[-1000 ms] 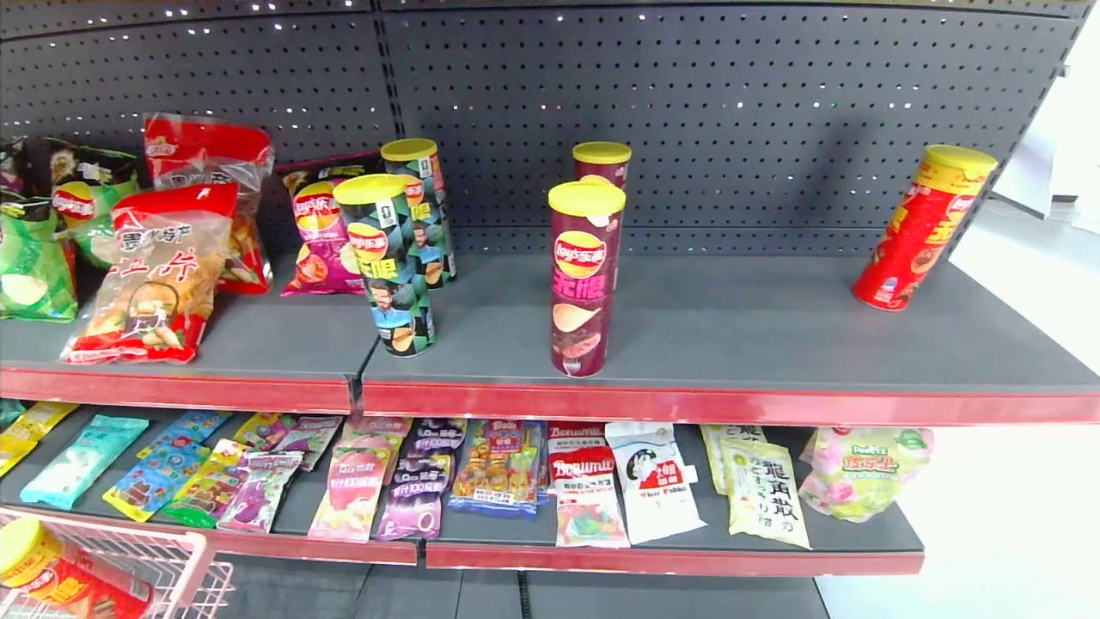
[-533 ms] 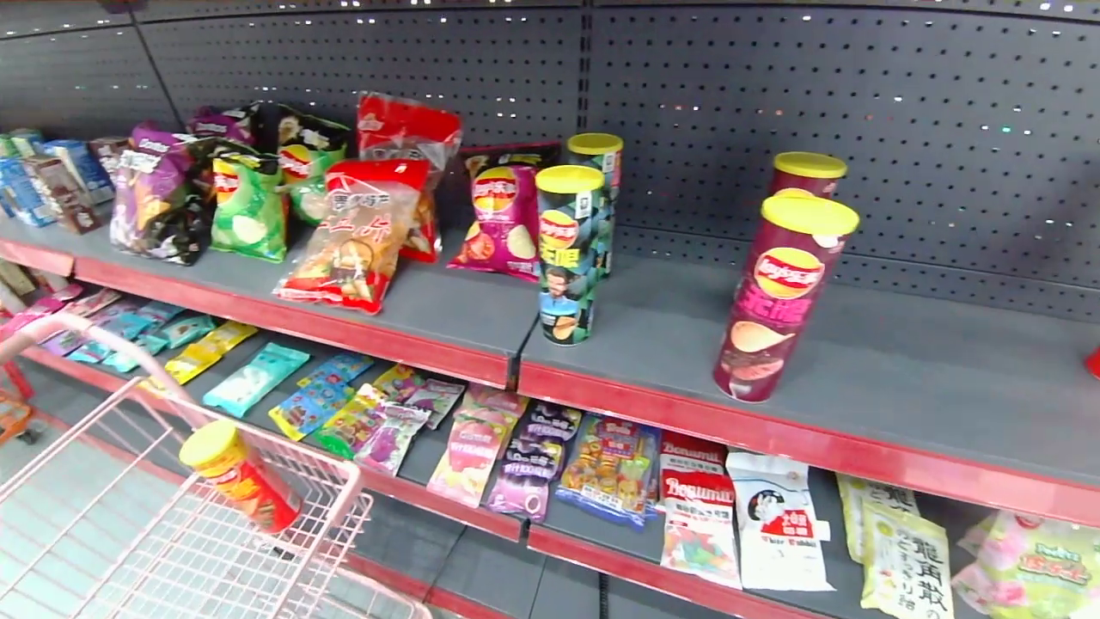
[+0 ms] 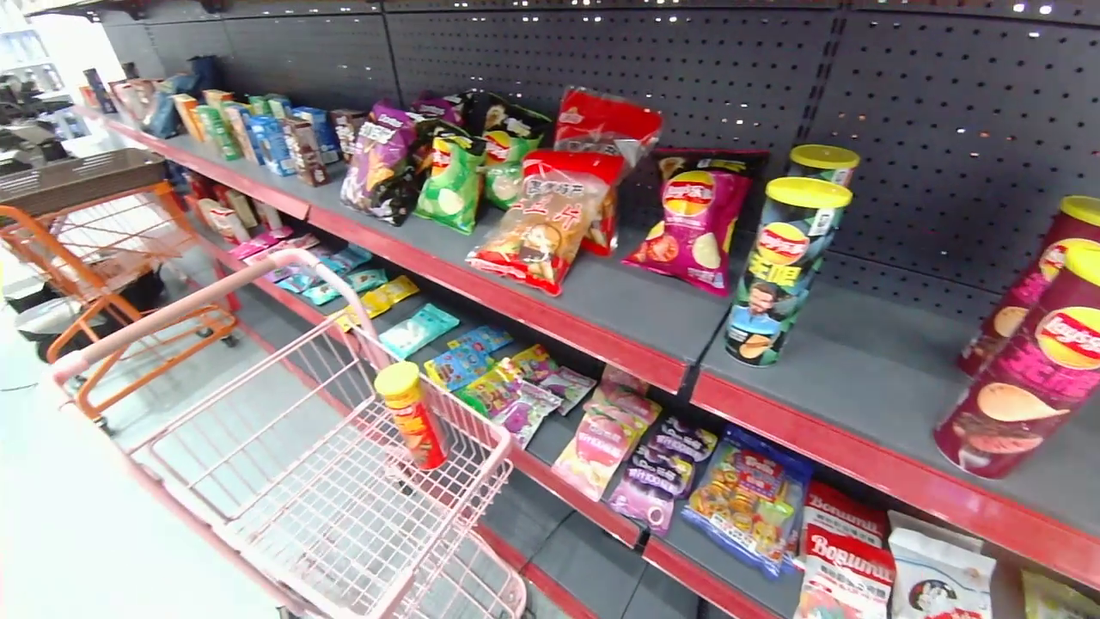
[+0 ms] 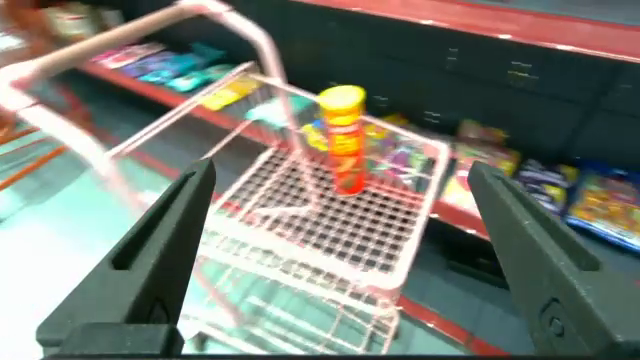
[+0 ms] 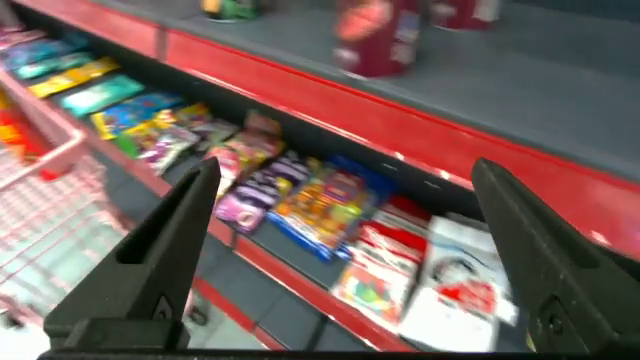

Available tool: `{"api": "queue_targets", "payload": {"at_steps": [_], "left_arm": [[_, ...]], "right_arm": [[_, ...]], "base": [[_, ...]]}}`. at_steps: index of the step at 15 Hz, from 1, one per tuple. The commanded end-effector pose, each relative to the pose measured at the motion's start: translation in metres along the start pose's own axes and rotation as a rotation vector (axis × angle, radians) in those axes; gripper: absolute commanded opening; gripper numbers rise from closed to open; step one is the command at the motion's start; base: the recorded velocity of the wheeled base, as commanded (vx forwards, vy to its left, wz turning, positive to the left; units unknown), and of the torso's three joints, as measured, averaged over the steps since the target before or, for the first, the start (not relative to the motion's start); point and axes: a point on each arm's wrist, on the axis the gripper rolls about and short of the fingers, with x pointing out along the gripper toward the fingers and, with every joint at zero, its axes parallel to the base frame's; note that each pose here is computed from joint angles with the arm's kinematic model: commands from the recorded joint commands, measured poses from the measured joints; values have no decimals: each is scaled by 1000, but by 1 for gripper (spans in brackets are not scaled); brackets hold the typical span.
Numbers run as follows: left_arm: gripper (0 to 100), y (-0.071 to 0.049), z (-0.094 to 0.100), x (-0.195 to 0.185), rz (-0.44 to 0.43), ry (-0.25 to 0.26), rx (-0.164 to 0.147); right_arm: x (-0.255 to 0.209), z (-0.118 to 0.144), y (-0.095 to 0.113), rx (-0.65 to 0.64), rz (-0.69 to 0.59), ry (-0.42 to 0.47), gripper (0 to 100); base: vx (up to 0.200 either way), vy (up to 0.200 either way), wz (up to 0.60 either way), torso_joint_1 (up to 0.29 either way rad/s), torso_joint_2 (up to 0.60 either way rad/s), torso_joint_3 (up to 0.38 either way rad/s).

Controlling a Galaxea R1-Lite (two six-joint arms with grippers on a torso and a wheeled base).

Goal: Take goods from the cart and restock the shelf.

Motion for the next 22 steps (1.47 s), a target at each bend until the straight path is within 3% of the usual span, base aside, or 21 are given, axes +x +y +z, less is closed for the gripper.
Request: {"api": "queue_targets", "payload": {"at_steps": [1,9,22], "left_arm": [[100,0,0,0,0,0,0],[100,0,0,0,0,0,0],[100,0,0,0,-3,-2,2]], "right_arm": [[0,0,0,0,1,-1,100],[0,0,0,1,-12,-1,100],[0,0,0,1,-21,-1,100]], "base": [[0,0,600,7,2,7],[0,0,75,-10,31,18],[0,0,0,-164,456,283]]}}
